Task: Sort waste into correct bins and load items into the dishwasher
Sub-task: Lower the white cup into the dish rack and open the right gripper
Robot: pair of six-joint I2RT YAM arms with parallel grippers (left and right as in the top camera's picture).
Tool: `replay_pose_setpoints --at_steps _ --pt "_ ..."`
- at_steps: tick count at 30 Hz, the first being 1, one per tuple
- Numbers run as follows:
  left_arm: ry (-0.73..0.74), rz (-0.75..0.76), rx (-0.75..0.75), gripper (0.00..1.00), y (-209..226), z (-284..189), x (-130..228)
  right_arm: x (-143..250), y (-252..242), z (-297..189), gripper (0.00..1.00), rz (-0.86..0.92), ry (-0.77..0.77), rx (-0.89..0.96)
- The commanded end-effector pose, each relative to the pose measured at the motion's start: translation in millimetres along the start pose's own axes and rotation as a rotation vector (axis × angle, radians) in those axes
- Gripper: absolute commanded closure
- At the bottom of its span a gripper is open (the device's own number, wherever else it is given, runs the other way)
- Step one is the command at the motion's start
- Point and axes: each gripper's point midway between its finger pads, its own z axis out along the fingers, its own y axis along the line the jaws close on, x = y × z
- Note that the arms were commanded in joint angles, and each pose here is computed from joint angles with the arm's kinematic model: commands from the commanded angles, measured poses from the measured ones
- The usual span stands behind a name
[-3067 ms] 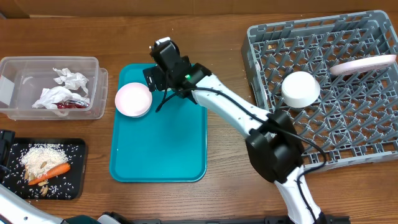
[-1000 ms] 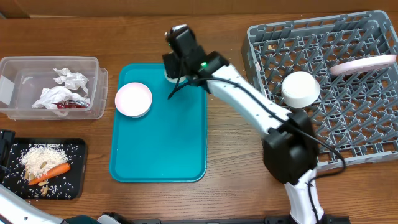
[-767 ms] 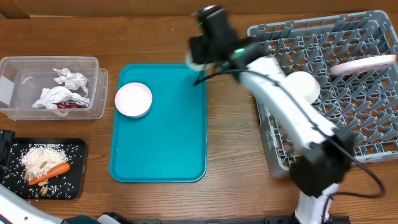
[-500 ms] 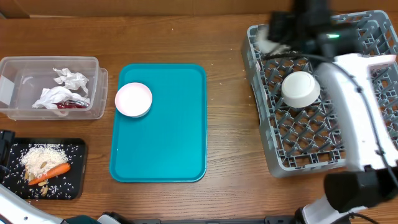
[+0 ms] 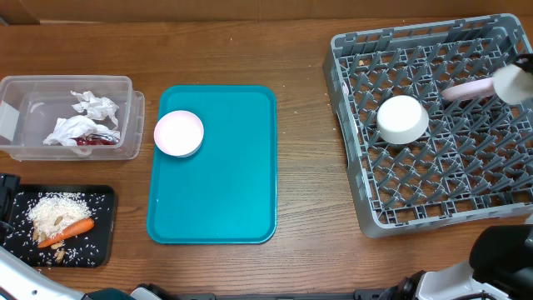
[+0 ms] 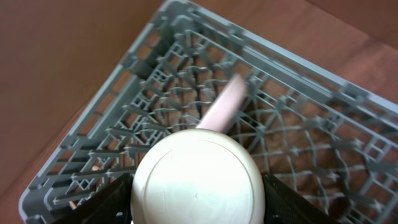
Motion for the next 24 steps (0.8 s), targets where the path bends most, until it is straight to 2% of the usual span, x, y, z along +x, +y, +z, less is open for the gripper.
replay_pose_setpoints --at_steps 1,10,18,22,23,24 --pt "-0.008 -0.009 0.008 0.0 0 -3 0 -8 -5 -21 0.38 0.06 -0.01 -0.073" --pt "-0.008 -0.009 0.008 0.0 0 -3 0 -2 -63 -13 0.35 0.154 -0.007 0.161" --pt "-0.008 -0.009 0.008 0.0 0 -3 0 40 -104 50 0.34 0.177 0.108 0.323" --pt "-0.008 -0.009 0.008 0.0 0 -3 0 50 -114 62 0.33 0.174 0.138 0.365" --pt "-0.008 -0.009 0.008 0.0 0 -3 0 52 -115 64 0.32 0.173 0.144 0.367" --pt "-0.008 -0.009 0.007 0.0 0 -3 0 54 -115 65 0.26 0.174 0.149 0.368"
